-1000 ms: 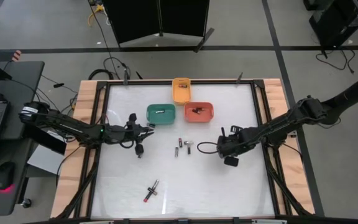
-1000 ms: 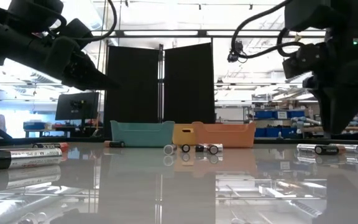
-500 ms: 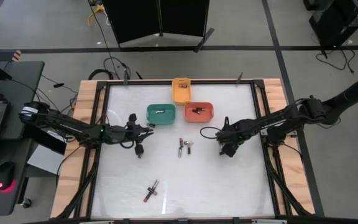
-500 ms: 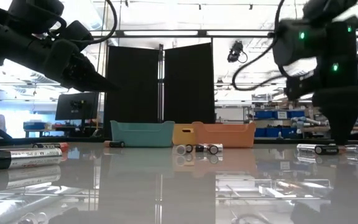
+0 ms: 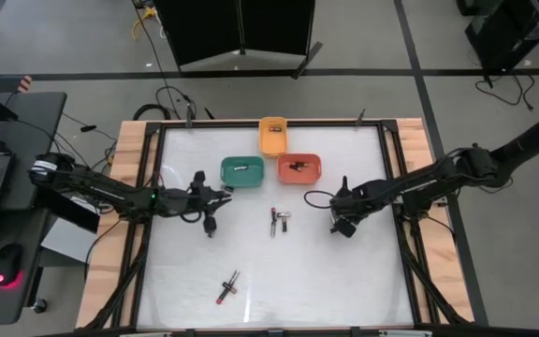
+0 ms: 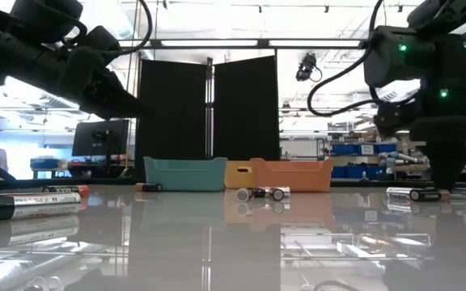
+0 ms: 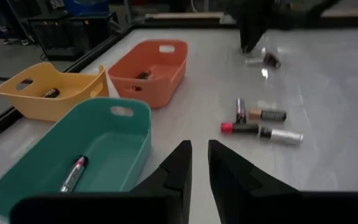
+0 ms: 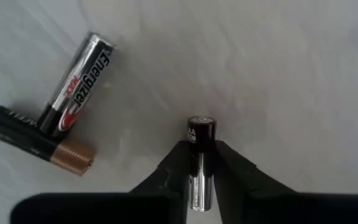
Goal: Sort batteries
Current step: Put the silver battery into the green bin
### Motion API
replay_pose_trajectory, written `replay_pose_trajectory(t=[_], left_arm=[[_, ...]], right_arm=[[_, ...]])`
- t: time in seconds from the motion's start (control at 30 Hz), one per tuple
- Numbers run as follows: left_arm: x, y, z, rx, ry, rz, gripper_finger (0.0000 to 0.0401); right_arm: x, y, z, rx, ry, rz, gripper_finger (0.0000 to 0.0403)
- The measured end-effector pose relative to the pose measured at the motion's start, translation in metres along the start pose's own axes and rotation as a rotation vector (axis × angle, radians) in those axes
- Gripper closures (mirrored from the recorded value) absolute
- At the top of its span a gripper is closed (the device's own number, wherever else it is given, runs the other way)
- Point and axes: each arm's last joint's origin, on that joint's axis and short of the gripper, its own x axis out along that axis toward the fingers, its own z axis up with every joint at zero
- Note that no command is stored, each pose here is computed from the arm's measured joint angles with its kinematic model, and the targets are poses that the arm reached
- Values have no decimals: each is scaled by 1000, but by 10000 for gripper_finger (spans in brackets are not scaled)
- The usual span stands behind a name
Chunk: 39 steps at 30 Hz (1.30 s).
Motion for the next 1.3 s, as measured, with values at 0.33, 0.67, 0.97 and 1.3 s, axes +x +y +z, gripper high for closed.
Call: replay_pose_trajectory(t=[0.33, 0.67, 0.97, 1.3], left_arm=[[14, -9, 5, -74, -136, -67, 352], [34, -21, 7, -88, -401, -218, 393], [59, -37, 17, -76, -417, -328, 328], [66, -45, 26, -43, -421, -393, 204]], right_arm=[[-32, 5, -9, -81, -323, 29, 347], [-73, 63, 17, -283, -1016, 295, 347], [-59, 111, 42, -459, -1286, 406, 347], [-48, 142, 59, -538, -1284, 354, 347]])
